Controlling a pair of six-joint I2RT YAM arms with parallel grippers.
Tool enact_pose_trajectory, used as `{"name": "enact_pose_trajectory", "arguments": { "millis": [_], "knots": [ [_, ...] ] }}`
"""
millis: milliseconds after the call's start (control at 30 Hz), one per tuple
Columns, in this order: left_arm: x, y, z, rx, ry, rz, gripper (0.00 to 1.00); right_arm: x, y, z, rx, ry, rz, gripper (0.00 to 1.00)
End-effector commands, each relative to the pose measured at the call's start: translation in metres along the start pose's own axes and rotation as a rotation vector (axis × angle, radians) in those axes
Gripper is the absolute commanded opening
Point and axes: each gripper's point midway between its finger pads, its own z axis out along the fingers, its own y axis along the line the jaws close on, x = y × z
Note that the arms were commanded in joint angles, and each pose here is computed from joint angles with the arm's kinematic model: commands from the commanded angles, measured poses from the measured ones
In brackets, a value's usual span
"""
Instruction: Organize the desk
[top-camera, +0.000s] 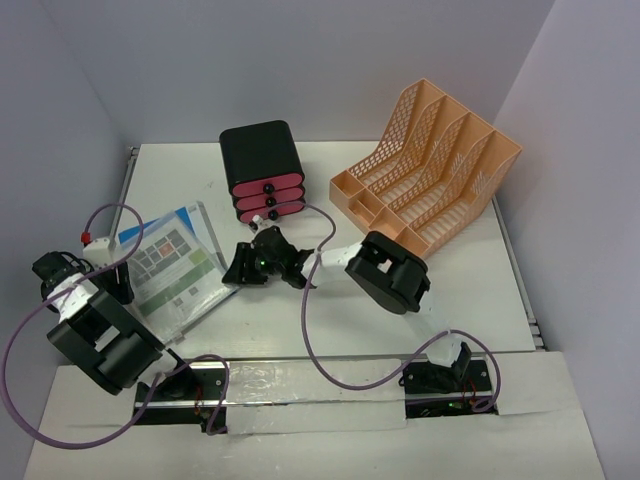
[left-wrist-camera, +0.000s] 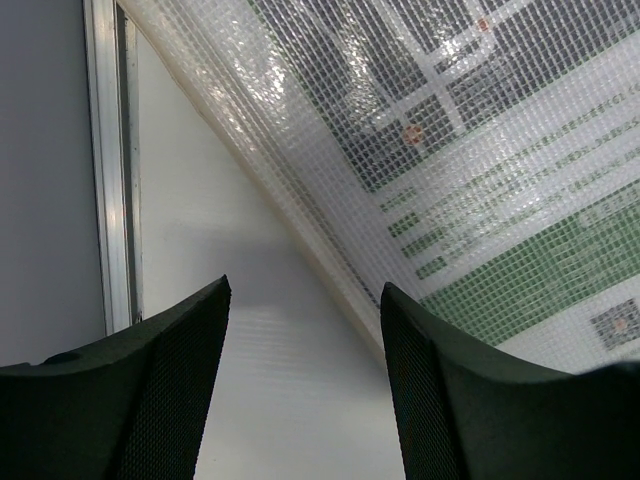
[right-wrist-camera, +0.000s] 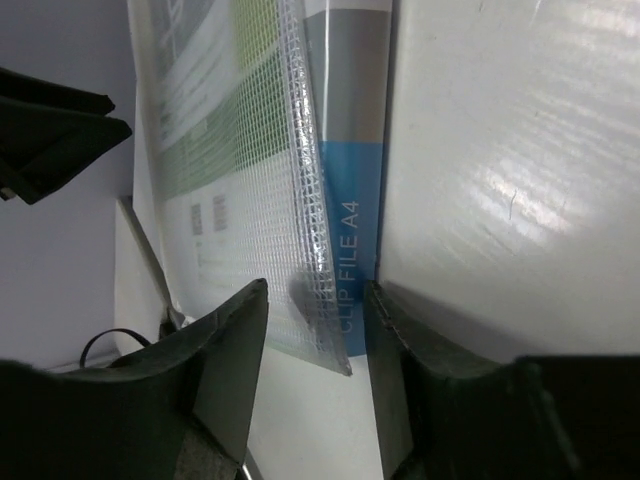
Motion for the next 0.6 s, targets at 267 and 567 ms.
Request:
{"name": "enact_pose_trajectory", "arguments": {
  "millis": [267,567],
  "knots": [
    [-0.012,-0.003,0.0,0.023,-0.061,0.02,0.69,0.016,0.029,-0.019,-0.118,0.027,0.025,0.4],
    [0.0,0.001,0.018,-0.045,-0.015,0.033,0.68,0.008,0.041,-0.033,-0.113,-0.033,-0.01,0.39]
  ]
}}
